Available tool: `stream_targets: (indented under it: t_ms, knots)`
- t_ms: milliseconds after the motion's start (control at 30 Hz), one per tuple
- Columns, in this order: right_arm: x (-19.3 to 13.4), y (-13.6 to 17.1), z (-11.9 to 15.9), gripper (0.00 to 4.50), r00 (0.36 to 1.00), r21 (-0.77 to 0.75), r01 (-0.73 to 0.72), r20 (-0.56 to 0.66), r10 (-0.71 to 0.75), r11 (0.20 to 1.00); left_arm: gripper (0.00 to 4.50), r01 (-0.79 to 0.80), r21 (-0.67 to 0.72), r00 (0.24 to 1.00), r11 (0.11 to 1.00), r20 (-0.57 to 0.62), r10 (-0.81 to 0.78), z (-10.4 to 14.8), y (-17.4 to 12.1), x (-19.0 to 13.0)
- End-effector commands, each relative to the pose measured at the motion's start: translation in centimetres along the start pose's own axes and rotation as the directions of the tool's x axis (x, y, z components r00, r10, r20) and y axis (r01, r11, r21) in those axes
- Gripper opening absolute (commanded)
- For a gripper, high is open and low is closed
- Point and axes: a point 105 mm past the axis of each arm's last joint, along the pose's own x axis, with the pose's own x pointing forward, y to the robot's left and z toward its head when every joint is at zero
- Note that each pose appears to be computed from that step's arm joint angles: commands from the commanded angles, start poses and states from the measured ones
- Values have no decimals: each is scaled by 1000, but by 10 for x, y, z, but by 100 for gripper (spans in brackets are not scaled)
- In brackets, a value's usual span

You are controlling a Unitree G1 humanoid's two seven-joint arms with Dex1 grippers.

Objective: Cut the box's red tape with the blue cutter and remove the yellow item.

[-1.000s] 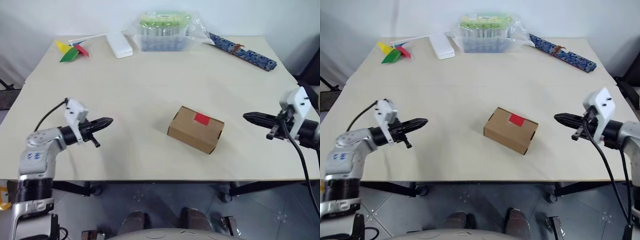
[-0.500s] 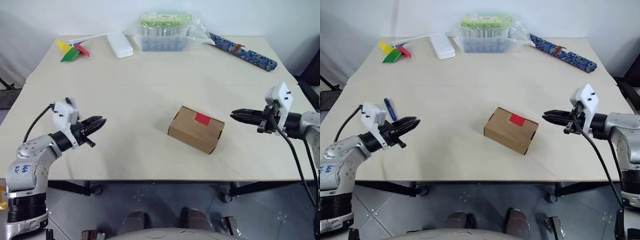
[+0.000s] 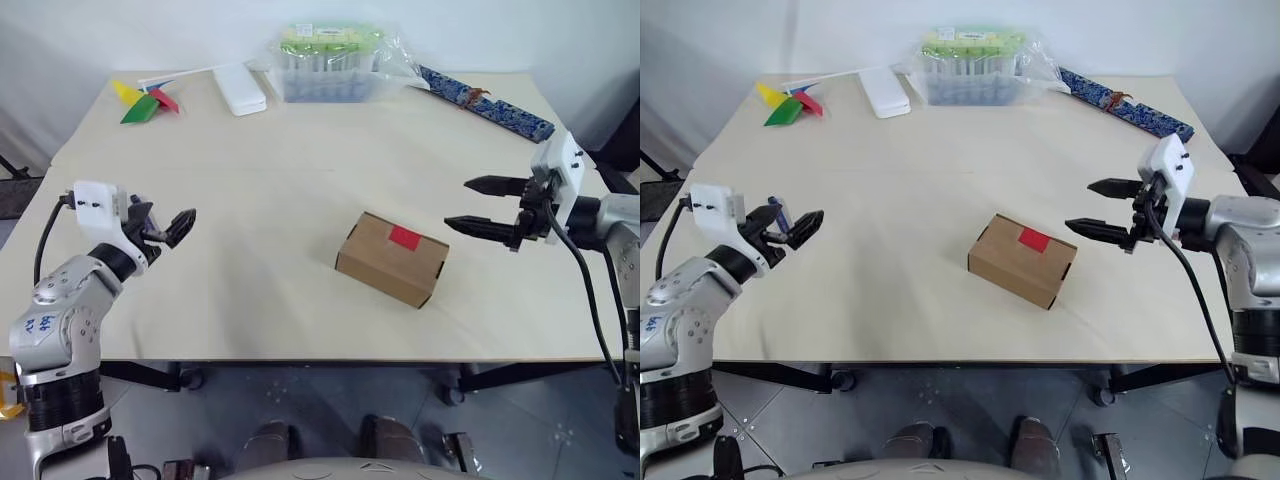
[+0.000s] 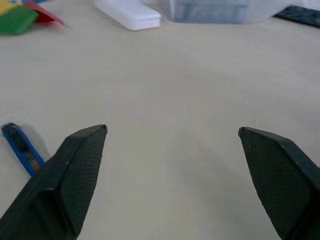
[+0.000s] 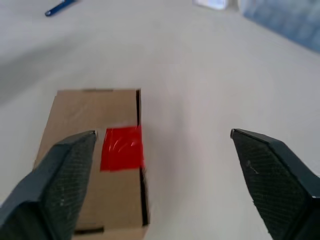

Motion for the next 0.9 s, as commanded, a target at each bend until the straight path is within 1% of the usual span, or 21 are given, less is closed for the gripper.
stream_targets:
  t_ms: [33, 167, 200, 233, 300, 400, 500, 600, 900]
  knots:
    - [11, 2, 9, 450, 999, -42, -41, 30, 42, 998, 448, -70, 24, 996, 997, 54, 69, 12, 0, 13]
    - [22, 4, 14, 450, 996, -61, -69, 51, 73, 996, 448, -185, 34, 979, 982, 96, 181, 22, 5, 31]
    - [24, 4, 14, 450, 995, -65, -77, 51, 81, 995, 448, -282, 7, 956, 959, 82, 280, 25, 17, 37]
    - [26, 5, 15, 450, 995, -69, -83, 50, 86, 994, 448, -351, -11, 934, 936, 68, 351, 26, 25, 40]
    - [27, 4, 14, 450, 995, -75, -81, 46, 85, 994, 448, -464, -21, 886, 886, 2, 464, 21, 40, 43]
    - [26, 3, 14, 450, 995, -78, -82, 45, 86, 994, 448, -566, -58, 822, 822, -105, 559, 7, 54, 45]
    - [25, 2, 16, 450, 996, -86, -77, 46, 81, 993, 448, -581, -87, 808, 809, -184, 560, -4, 53, 49]
    - [23, 2, 18, 450, 996, -88, -69, 54, 74, 994, 448, -635, -95, 762, 767, -242, 601, -14, 60, 46]
    - [14, 2, 14, 450, 998, -84, -44, 39, 47, 996, 448, -686, -114, 707, 718, -339, 621, -32, 63, 39]
